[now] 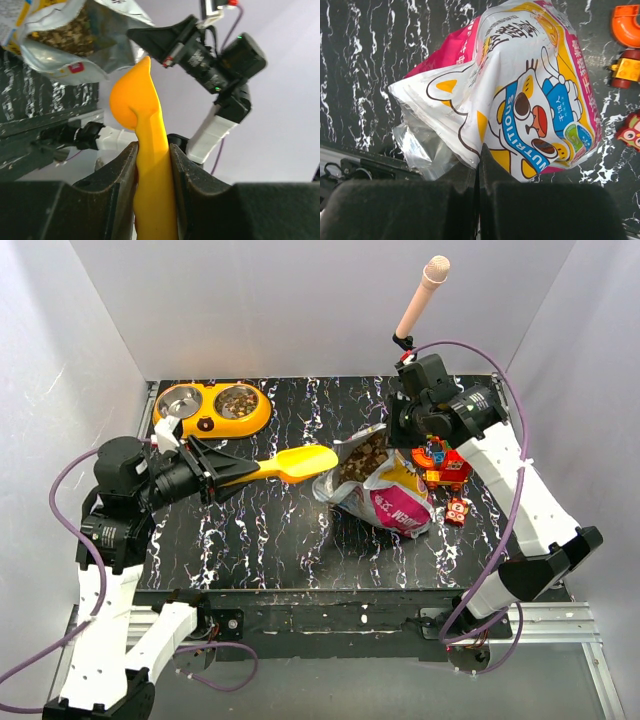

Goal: Serve the pet food

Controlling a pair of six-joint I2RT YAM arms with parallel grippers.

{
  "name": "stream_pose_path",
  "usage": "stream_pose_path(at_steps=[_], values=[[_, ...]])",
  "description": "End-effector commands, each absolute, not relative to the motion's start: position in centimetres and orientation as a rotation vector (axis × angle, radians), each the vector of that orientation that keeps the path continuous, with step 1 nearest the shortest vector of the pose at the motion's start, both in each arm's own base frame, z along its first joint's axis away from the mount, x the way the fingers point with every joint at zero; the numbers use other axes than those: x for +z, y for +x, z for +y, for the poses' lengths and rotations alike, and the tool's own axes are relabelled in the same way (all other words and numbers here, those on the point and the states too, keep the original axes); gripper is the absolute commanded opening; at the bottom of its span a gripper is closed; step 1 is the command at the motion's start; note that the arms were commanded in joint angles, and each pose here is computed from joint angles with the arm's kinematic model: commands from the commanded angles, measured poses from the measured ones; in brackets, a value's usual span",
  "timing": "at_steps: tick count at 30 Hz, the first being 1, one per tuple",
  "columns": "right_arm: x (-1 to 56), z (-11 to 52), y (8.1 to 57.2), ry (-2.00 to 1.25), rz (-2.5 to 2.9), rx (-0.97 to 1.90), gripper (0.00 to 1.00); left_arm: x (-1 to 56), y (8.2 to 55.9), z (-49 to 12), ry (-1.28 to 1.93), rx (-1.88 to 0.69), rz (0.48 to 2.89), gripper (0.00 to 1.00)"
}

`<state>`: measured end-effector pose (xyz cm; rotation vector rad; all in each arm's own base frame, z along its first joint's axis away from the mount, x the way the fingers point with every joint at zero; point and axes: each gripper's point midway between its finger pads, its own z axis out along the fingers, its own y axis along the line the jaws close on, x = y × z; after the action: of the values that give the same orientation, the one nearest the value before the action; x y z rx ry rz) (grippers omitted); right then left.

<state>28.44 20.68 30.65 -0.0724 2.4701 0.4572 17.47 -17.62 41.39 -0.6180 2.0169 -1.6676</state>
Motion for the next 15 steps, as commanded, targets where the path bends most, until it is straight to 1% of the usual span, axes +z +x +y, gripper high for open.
stream_pose_path(at_steps=[1, 5, 10, 15], values=[[38.4, 25.1, 27.5, -0.157, 2.203, 0.814, 0.01, 37.2, 16.6, -17.3, -0.671, -1.540, 2.206, 0.00], [38.1, 26.3, 27.4, -0.172, 2.225, 0.846, 0.01, 36.3, 17.4, -17.1, -0.694, -1.503, 2.218, 0.00], [38.5, 27.2, 27.1, -0.199, 2.227, 0.882, 0.01, 35.8, 19.0, -17.9, -0.676, -1.544, 2.237, 0.00], [38.5, 27.5, 27.2, -0.198, 2.227, 0.879, 0.01, 35.4, 18.9, -19.3, -0.681, -1.536, 2.280, 0.00]])
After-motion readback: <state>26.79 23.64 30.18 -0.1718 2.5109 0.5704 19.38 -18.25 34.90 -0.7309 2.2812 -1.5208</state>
